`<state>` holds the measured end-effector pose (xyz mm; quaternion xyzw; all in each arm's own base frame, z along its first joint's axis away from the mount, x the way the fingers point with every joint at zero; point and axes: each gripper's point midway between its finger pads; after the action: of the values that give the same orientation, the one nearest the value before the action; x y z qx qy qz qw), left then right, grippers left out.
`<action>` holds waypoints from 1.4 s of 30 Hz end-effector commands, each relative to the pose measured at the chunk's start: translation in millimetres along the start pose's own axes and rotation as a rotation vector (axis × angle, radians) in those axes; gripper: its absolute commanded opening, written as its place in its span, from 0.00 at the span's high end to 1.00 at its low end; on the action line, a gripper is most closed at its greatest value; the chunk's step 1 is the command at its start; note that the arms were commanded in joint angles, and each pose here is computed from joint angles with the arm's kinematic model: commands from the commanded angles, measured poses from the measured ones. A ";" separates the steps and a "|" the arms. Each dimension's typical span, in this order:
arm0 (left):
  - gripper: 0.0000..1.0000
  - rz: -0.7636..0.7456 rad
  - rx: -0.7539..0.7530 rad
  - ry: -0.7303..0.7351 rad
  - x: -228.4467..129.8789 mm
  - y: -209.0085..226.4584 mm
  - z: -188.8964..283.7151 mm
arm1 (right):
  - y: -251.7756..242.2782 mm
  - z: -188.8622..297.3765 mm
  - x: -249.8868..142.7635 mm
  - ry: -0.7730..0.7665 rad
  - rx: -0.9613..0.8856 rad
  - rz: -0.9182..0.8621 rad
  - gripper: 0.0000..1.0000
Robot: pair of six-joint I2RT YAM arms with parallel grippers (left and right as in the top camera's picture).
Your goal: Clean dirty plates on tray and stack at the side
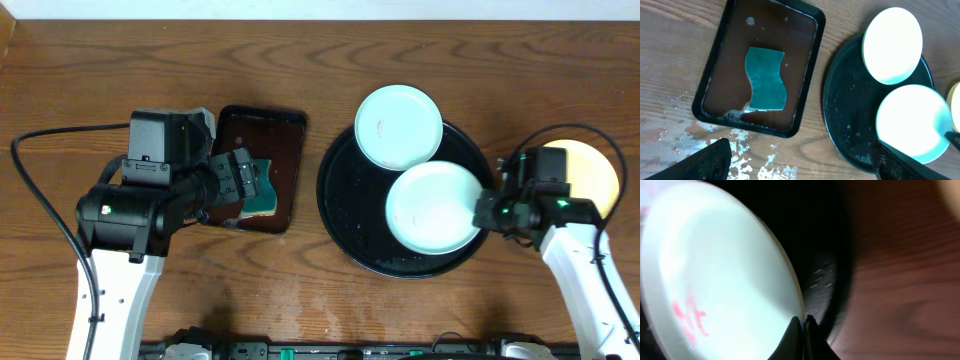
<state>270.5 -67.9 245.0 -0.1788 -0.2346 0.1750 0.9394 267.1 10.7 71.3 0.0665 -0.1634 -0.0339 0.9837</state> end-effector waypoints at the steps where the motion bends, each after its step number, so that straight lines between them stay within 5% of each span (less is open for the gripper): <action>1: 0.11 -0.005 -0.012 -0.006 2.6 -2.9 3.5 | 18.6 -9.7 -15.6 0.053 0.030 -0.096 0.99; 6: 0.11 -0.005 -0.012 -0.007 2.7 -2.9 3.5 | 33.1 -26.2 -22.9 0.052 0.009 -0.136 0.97; 7: 0.11 -0.005 -0.012 -0.008 2.9 -3.1 3.6 | 39.1 -27.6 -20.2 0.042 0.025 -0.117 0.91; 9: 0.11 -0.005 -0.012 -0.007 2.8 -3.0 3.6 | 51.4 -27.1 -12.8 0.009 0.059 0.000 0.64; 10: 0.11 -0.005 -0.012 -0.007 2.7 -2.9 3.5 | 57.2 -25.2 -9.0 -0.006 0.075 0.076 0.63; 18: 0.11 -0.005 0.032 0.051 -3.4 6.2 -16.7 | 68.8 -2.3 18.0 -0.060 0.085 0.236 0.60; 27: 0.18 0.068 0.239 0.173 -14.7 56.9 -114.7 | 71.6 5.9 26.0 -0.073 0.087 0.240 0.62; 35: 0.41 0.068 0.331 0.344 -41.3 78.0 -195.5 | 67.8 4.9 9.6 -0.004 0.081 0.234 0.62; 41: 0.79 0.049 0.422 0.392 -58.5 94.6 -227.0 | 68.3 4.9 9.2 -0.003 0.084 0.234 0.62; 42: 0.91 0.051 0.428 0.398 -59.9 96.4 -228.6 | 68.3 5.0 9.2 -0.003 0.084 0.234 0.62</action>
<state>321.1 -73.5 10.1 -0.0434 -0.0202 0.2017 0.9783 274.1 74.2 82.8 0.0859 -0.1651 0.0781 0.9794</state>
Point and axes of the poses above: each gripper's point midway between its finger pads, its own z axis back along the fingers, its own y axis along the line the jaws close on, x = y × z, and after that the axes turned 10 degrees about z, right-handed
